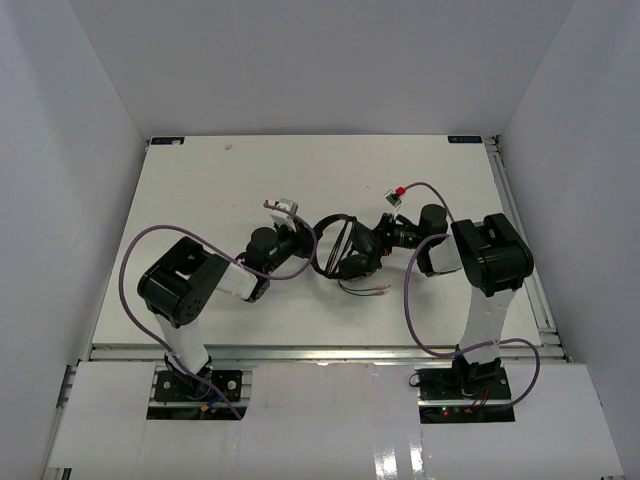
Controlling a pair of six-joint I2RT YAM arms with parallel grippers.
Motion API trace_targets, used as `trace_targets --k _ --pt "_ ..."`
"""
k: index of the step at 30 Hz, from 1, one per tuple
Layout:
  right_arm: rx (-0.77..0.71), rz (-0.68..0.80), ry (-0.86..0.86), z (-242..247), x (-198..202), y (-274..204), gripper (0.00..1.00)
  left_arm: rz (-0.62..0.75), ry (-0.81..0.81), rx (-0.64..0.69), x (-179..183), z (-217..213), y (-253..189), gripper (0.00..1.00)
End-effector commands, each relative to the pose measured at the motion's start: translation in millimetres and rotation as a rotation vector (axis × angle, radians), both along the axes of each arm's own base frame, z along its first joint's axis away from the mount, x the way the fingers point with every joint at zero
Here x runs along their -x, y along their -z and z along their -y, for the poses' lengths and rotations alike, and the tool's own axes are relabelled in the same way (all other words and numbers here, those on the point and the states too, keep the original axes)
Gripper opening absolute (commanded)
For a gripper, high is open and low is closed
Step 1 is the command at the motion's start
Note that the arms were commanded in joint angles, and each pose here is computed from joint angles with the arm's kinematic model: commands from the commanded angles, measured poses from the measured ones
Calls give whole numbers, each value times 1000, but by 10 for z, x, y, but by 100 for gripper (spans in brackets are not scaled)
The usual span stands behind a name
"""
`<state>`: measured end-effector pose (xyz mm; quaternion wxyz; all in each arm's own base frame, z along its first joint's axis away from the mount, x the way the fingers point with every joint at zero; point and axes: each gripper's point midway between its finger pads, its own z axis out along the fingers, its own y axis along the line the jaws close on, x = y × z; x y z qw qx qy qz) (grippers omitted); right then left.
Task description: Wrap the headphones
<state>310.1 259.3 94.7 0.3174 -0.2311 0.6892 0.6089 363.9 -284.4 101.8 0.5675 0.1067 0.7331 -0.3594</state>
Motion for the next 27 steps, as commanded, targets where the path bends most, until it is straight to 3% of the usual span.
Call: trace_targets --k 1,9,11,15,20,27 --pt "-79 18 3 20 -194 -121 10 52 -90 58 -296 3 -197 0" --pt "-65 -70 71 120 -338 174 20 -69 -169 -19 -496 -18 311 0" --pt "-47 -65 135 210 -434 212 29 -95 -179 -36 -514 -25 399 0" --pt "79 -66 299 579 -662 365 62 -123 -210 -59 -539 -70 489 0" --pt "206 -142 393 902 -670 553 69 -164 -229 -87 -535 -105 603 0" --pt "366 -83 525 1270 -753 380 75 -257 -265 -177 -579 -142 765 0"
